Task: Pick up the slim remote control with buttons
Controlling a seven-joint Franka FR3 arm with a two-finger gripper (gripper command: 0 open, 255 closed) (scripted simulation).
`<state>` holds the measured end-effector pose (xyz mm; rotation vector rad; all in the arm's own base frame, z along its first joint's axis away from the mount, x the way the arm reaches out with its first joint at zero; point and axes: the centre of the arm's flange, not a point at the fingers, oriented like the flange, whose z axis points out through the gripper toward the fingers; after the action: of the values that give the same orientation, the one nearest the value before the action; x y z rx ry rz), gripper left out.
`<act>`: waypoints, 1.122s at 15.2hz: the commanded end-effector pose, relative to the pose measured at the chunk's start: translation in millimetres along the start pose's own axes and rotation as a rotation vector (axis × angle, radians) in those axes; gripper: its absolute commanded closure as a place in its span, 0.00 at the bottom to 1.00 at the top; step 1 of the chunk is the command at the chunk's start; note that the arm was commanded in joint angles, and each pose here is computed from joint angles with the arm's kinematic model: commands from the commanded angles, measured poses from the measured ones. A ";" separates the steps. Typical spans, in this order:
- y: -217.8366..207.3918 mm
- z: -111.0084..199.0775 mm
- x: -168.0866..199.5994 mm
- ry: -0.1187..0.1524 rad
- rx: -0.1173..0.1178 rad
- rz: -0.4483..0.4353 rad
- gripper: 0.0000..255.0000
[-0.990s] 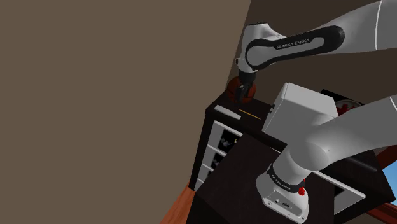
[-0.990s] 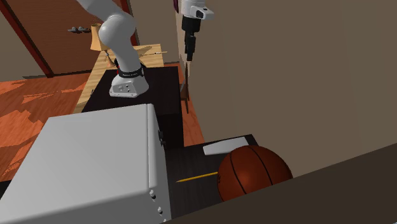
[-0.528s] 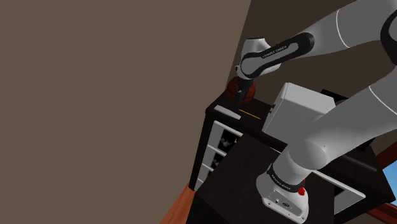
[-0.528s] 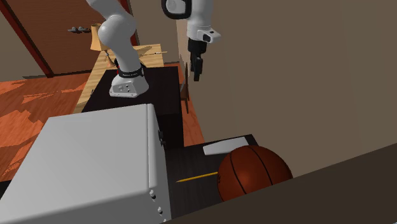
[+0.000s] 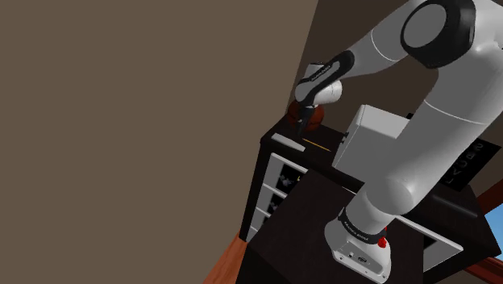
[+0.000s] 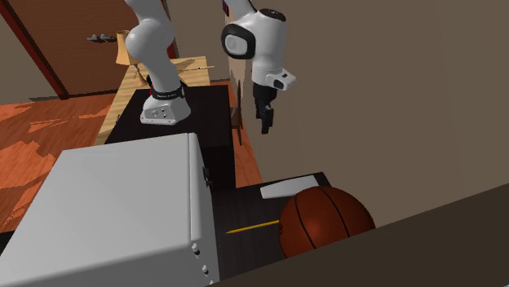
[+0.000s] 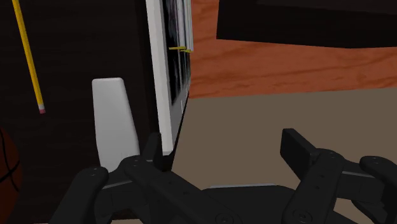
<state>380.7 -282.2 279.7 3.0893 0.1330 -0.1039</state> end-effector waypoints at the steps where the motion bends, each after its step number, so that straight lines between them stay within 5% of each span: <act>1: 18.1 18.5 7.1 0.011 0.002 -0.007 0.00; 17: 147.9 150.6 66.1 0.083 0.029 -0.046 0.00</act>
<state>449.3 -428.2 137.3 3.1208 0.2046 0.0167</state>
